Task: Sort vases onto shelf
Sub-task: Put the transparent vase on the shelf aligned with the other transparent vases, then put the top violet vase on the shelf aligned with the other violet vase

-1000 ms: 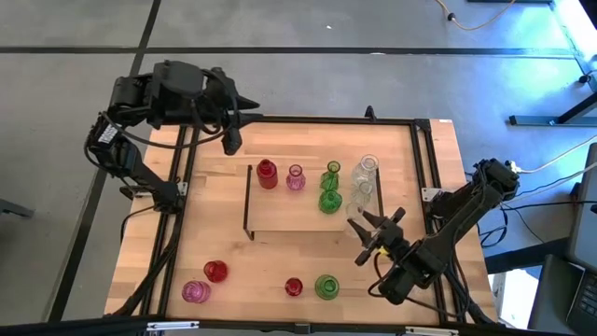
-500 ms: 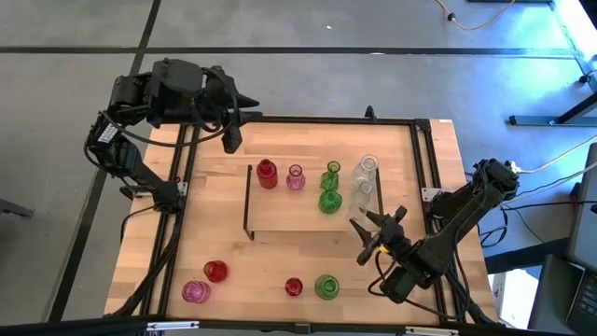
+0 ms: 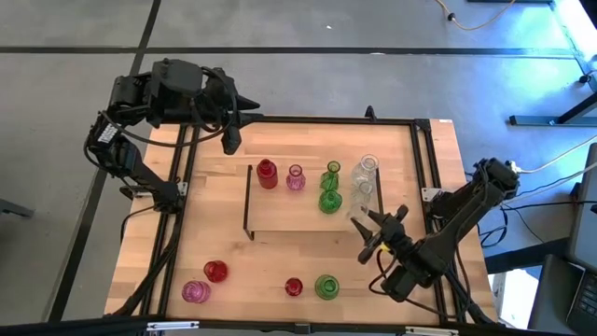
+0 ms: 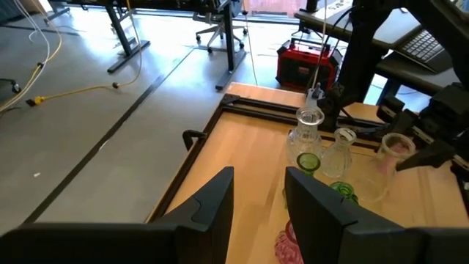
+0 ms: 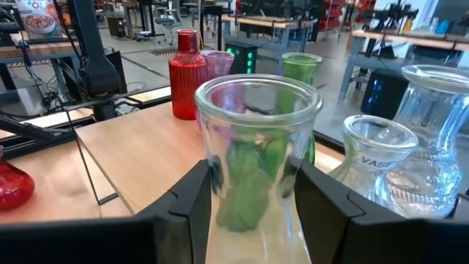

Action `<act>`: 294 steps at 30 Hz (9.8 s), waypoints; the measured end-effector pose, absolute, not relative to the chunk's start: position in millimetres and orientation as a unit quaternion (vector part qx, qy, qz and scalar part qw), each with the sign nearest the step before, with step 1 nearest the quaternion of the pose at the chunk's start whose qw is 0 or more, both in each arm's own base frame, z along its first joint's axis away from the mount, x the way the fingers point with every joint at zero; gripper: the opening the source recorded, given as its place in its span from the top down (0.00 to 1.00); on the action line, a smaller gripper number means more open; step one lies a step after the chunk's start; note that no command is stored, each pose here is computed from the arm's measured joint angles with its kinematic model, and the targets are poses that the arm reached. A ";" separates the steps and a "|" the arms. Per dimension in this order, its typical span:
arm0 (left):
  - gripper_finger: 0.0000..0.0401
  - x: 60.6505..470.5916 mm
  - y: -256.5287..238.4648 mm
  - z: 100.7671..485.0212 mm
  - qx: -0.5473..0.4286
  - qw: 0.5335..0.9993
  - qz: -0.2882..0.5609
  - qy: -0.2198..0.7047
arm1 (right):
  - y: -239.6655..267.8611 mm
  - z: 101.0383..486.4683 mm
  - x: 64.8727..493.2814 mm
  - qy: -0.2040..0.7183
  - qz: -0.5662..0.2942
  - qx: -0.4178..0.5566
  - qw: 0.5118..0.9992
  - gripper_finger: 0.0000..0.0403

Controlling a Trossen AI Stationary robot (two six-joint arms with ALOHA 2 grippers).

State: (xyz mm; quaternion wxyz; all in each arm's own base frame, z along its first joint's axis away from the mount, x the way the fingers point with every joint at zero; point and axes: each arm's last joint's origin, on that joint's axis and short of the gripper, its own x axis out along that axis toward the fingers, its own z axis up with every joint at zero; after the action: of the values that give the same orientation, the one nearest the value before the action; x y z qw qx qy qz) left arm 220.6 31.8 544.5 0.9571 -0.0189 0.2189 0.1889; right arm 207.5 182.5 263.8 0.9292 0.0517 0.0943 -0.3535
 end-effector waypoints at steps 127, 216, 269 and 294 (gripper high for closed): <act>0.71 220.4 25.5 541.4 -0.063 0.965 0.095 0.237 | 141.5 459.0 153.2 0.373 -0.152 0.290 0.868 0.46; 0.71 281.3 -33.5 533.3 -0.130 0.963 -0.111 0.206 | 140.5 418.6 141.3 0.415 -0.084 0.248 0.871 1.00; 0.35 386.5 -40.3 443.3 -0.260 0.890 -0.082 0.366 | 83.0 427.3 291.6 0.354 0.024 0.013 0.935 1.00; 0.42 389.8 -42.5 423.9 -0.266 0.857 -0.083 0.433 | 86.4 428.7 299.8 0.329 0.048 0.005 0.943 1.00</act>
State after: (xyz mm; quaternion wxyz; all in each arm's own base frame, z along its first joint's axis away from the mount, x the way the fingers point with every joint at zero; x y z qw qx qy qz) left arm 389.8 -42.5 423.9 0.8572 -0.2657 0.4332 -0.0835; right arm 299.8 86.4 428.7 0.9431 0.0054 0.3290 0.0480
